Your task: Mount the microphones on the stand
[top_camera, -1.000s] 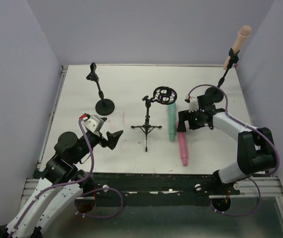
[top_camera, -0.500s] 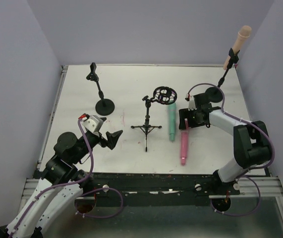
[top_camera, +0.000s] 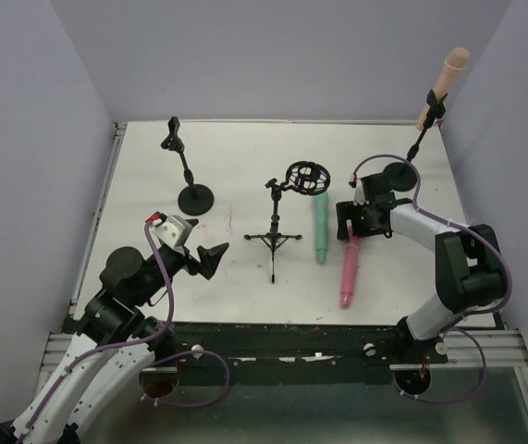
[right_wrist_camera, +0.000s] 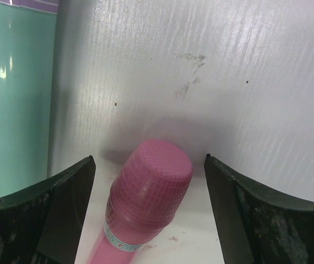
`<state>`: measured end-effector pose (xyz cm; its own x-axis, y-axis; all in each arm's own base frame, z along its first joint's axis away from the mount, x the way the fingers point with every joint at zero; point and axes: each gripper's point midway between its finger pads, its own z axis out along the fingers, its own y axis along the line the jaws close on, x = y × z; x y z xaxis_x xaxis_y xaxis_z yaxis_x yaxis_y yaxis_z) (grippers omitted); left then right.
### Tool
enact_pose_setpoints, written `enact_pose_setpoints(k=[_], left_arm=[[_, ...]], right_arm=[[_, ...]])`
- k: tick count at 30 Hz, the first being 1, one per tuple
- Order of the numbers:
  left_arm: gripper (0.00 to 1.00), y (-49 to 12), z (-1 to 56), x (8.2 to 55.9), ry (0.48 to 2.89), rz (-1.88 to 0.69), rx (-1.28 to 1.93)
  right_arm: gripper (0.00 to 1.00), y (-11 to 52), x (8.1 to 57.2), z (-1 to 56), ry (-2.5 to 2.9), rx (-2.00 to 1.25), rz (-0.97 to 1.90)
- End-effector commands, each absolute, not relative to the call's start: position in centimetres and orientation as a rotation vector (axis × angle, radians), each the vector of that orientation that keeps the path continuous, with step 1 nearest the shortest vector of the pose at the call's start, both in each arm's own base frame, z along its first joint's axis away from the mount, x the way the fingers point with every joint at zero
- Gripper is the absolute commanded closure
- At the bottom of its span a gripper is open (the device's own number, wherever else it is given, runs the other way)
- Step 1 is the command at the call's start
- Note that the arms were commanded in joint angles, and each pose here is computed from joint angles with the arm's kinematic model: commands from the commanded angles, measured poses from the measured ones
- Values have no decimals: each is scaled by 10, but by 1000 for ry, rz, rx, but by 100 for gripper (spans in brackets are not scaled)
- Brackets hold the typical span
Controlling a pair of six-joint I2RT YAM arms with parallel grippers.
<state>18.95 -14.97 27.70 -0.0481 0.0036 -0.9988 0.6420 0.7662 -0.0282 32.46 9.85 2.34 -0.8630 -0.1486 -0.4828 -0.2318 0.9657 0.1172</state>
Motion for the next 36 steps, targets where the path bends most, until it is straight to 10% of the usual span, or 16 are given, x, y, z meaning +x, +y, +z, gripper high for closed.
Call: enact_pose_setpoints(k=[1, 14, 36], left_arm=[[2, -145, 276, 190, 1538, -541, 530], [2, -135, 261, 185, 1541, -551, 478], [2, -139, 264, 183, 1526, -582, 484]], right_arm=[[14, 99, 329, 22, 2640, -239, 223], [58, 99, 334, 38, 2598, -187, 314], [64, 99, 361, 156, 2270, -218, 363]])
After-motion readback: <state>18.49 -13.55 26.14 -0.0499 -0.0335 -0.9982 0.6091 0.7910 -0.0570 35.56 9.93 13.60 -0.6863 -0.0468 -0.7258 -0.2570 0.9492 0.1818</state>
